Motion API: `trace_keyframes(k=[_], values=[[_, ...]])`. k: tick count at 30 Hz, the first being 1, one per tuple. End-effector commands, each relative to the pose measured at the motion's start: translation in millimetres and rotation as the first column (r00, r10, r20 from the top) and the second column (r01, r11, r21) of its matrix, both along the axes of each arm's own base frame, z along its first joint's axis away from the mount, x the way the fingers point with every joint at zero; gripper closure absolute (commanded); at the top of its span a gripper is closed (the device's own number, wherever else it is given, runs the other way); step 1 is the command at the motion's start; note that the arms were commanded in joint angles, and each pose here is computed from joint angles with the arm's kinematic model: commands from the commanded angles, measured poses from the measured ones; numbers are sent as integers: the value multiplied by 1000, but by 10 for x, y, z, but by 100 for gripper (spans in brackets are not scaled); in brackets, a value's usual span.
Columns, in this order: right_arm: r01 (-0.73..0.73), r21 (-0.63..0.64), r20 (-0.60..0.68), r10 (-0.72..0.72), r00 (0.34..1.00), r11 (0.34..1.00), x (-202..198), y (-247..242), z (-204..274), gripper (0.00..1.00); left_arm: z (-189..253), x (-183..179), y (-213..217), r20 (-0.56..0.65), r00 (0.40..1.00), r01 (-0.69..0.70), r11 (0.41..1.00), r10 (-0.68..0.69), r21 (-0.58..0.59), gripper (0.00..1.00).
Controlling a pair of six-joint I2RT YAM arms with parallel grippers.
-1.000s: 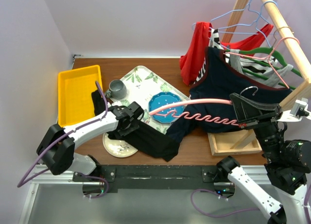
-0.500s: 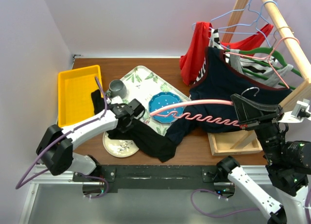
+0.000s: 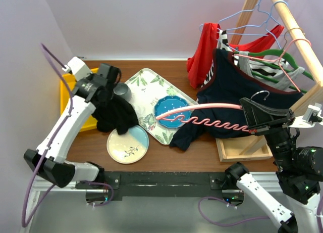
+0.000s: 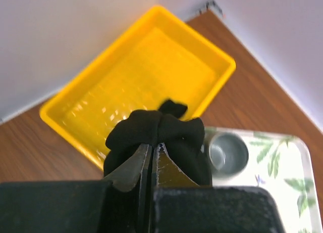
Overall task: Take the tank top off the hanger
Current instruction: Place the tank top in the bin.
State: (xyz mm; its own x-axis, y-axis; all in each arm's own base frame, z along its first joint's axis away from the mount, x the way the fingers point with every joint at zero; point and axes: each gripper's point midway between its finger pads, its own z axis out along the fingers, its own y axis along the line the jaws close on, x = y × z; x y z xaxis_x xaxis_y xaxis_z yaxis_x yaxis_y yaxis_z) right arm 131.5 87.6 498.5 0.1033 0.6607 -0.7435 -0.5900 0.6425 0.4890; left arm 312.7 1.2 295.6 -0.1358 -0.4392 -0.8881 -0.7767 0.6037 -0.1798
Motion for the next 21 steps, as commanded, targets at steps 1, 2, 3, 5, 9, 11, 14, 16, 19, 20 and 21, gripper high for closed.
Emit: trace_keyframes(k=[1, 2, 3, 5, 9, 11, 14, 16, 19, 20, 21], values=[[6, 37, 63, -8, 998, 999, -104, -75, 205, 100, 631, 27, 539, 120, 989, -107, 984, 91, 140, 100], [4, 36, 64, -7, 998, 999, -105, -73, 205, 100, 693, 62, 618, 131, 986, -122, 981, 102, 151, 100], [5, 32, 59, -7, 998, 999, -90, -65, 197, 100, 729, 70, 701, 136, 983, -143, 977, 122, 157, 100], [3, 27, 60, -5, 998, 1000, -85, -53, 196, 100, 887, 60, 970, 158, 968, -220, 959, 193, 177, 100], [-6, 13, 47, 5, 999, 1000, -52, -11, 164, 100, 1233, 72, 1334, 208, 943, -300, 933, 259, 200, 100], [-10, 8, 43, 10, 999, 1000, -38, 7, 148, 100, 1379, 125, 1371, 223, 939, -311, 923, 262, 227, 100], [-11, 6, 45, 10, 999, 1000, -36, 10, 143, 100, 1410, 198, 1417, 225, 933, -334, 908, 281, 252, 100], [-11, 5, 40, 11, 999, 1000, -18, 22, 118, 100, 1275, 321, 1384, 191, 948, -298, 920, 255, 252, 100], [-19, 2, 38, 19, 999, 1000, -8, 45, 107, 100, 968, 479, 1305, 143, 969, -231, 946, 202, 229, 100], [-23, -2, 37, 23, 999, 1000, -1, 57, 102, 100, 884, 514, 1286, 132, 973, -214, 951, 188, 225, 100], [-26, -5, 33, 26, 999, 1000, 7, 69, 94, 100, 795, 567, 1250, 124, 979, -185, 959, 161, 214, 100]])
